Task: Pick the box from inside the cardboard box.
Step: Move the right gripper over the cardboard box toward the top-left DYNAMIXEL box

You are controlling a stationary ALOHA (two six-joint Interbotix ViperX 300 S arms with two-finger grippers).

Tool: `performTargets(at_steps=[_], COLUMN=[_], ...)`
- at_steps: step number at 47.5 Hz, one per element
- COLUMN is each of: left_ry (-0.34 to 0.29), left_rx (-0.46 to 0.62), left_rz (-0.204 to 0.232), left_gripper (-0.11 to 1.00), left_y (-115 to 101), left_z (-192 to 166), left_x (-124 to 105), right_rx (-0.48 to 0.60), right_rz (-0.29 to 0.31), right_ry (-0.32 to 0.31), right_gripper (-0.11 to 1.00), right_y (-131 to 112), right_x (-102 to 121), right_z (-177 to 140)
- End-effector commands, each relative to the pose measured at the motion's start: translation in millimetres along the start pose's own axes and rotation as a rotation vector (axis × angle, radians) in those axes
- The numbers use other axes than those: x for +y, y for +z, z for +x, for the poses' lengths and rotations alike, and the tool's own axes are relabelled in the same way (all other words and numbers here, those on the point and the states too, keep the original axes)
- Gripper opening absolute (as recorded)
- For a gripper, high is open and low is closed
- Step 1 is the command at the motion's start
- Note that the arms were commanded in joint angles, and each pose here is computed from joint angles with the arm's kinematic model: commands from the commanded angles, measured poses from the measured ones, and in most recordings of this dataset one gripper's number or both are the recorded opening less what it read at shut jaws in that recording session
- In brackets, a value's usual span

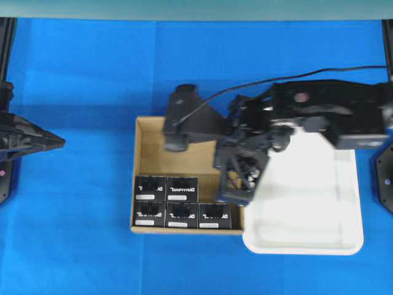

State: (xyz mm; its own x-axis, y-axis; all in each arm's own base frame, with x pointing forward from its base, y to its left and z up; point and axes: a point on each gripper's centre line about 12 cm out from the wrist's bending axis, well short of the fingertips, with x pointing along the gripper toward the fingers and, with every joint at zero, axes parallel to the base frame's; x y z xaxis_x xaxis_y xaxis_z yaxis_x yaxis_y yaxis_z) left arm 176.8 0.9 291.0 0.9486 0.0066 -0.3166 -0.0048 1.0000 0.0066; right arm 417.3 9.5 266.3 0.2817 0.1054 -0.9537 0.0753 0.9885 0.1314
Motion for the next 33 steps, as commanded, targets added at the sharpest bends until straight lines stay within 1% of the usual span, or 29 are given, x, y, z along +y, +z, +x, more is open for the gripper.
performTargets(at_steps=[1,6,14,19,24,28,33], left_ry=[0.002,0.002,0.002,0.002,0.002,0.002,0.002], left_rx=[-0.006,0.008,0.009,0.009,0.009,0.009,0.009], left_rz=[0.003,0.003,0.004,0.001,0.001,0.001,0.0], left_gripper=[-0.07,-0.07,-0.07,-0.07,-0.07,-0.07,-0.07], left_y=[9.7,8.4,8.1,8.1,8.1,8.1,8.1], left_z=[-5.1,-8.3,-10.0,-10.0,-10.0,-10.0,-10.0], left_x=[0.3,0.3,0.4,0.3,0.3,0.3,0.3], right_rx=[0.004,0.042,0.134,0.176,0.184,0.182,0.177], right_rz=[-0.024,-0.051,-0.091,-0.121,-0.142,-0.161,-0.161], right_ry=[0.003,0.0,0.002,0.034,0.059,0.061,0.061], right_gripper=[0.0,0.0,0.0,0.0,0.0,0.0,0.0], right_y=[13.6,24.9,37.9,45.4,51.7,54.9,55.8], right_x=[0.1,-3.5,-13.1,-14.7,-13.9,-14.2,-14.9], right_z=[3.4,11.1,27.2,37.9,45.0,48.6,50.2])
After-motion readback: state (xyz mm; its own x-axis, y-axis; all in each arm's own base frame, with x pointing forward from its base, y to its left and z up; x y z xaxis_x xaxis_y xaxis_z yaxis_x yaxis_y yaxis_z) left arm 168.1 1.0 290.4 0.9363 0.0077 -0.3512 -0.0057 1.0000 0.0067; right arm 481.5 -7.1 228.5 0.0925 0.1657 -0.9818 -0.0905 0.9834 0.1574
